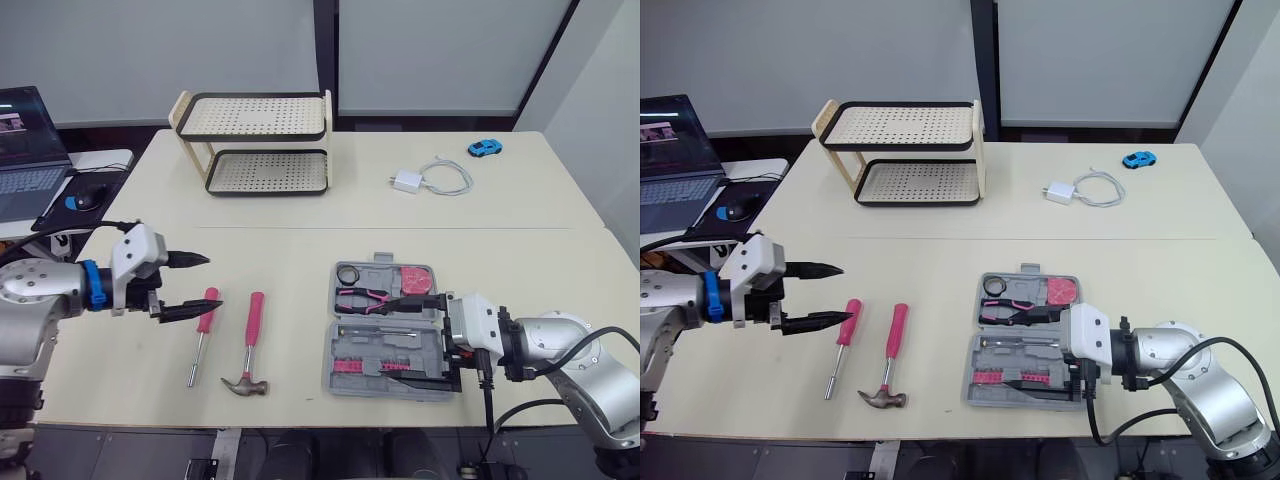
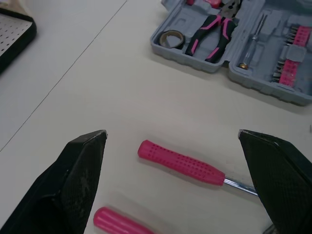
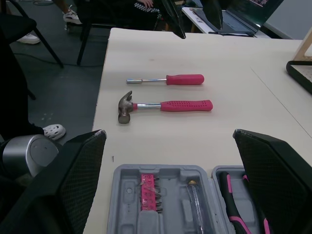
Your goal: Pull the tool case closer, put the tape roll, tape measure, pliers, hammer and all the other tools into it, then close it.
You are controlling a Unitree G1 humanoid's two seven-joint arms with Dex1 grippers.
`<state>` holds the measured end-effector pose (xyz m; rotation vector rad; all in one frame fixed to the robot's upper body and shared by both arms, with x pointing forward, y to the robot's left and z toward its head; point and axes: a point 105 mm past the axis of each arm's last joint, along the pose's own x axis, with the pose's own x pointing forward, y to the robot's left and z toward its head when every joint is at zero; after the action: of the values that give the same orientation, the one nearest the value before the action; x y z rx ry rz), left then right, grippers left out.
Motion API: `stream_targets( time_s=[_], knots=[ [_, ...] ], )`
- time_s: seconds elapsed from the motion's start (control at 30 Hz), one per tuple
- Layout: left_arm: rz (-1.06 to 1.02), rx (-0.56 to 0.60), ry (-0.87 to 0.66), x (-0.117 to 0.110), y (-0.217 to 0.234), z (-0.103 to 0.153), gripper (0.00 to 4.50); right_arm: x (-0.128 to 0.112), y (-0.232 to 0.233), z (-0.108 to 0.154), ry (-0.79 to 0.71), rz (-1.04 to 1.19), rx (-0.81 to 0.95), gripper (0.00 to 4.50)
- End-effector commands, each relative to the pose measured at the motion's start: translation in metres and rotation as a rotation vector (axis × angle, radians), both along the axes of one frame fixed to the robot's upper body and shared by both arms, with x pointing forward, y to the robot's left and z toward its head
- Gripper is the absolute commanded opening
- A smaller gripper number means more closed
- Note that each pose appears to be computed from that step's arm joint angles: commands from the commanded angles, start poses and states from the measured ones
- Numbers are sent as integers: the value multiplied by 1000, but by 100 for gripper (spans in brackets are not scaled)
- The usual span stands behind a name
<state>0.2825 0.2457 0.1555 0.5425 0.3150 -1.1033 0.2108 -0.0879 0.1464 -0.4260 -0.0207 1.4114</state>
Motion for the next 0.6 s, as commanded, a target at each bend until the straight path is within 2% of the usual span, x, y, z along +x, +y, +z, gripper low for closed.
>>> stream_targets(
  time_s=[0.03, 0.13, 0.37, 0.6],
  knots=[
    [-111, 80, -41, -4, -6, 4, 450, -6, 4, 10, -53, 24, 11, 447],
    [-207, 162, -52, -8, -6, -2, 450, -7, 5, 10, -56, 29, 12, 447],
    [-506, 440, -140, -16, -10, -22, 450, -7, 7, 10, -61, 47, 9, 447],
    [-700, 549, -228, -13, -17, -33, 450, -8, 7, 9, -58, 41, 8, 447]
  ],
)
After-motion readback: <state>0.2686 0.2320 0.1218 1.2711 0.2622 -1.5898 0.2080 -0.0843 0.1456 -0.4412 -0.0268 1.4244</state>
